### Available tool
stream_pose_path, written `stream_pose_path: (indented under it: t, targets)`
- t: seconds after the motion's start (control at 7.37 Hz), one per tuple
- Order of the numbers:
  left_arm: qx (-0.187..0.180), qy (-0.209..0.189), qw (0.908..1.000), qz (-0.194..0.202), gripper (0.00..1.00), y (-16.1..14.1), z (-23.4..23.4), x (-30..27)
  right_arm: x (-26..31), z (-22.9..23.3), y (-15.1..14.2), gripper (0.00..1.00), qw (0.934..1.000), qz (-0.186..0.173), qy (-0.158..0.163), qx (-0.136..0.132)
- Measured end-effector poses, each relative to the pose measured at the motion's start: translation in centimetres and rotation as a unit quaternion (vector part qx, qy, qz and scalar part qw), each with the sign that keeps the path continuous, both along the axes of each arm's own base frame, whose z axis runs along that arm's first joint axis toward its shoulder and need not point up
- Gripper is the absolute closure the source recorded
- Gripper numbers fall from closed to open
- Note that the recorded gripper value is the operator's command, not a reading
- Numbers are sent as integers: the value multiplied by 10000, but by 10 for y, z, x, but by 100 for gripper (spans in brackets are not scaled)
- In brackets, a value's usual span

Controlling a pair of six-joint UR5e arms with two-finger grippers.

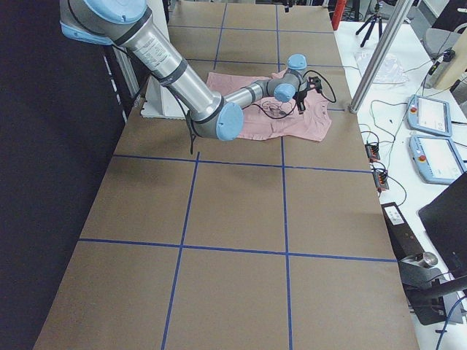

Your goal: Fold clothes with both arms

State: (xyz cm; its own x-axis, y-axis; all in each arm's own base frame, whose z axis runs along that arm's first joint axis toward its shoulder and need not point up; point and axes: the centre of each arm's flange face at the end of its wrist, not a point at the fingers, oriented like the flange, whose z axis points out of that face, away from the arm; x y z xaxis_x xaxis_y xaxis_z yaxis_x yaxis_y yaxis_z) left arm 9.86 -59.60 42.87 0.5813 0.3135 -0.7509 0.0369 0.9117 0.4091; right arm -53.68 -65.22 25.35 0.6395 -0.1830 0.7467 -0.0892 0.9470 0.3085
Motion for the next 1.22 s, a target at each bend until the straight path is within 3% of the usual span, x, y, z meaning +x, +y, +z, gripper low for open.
stream_pose_path:
  t: [0.14, 0.41, 0.68, 0.95, 1.22]
  targets:
    - [-76, -18, 10000, -26, 0, -3, -9, 22, 1, -3, 2, 0, 10000, -25, -12, -83]
    - [-443, -163, 9976, -498, 0, -6, -39, 107, 21, -9, 19, 0, 9971, -237, 127, -712]
    - [-717, -321, 9906, -1123, 1, 1, -54, 204, 89, 16, 38, 0, 9925, -142, 304, -1173]
    - [-896, -165, 9828, -1603, 1, -1, -22, 273, 132, 43, 42, 0, 9912, -28, 381, -1265]
    - [-965, -182, 9788, -1799, 6, -1, 5, 310, 159, 58, 45, 0, 9925, -86, 399, -1150]
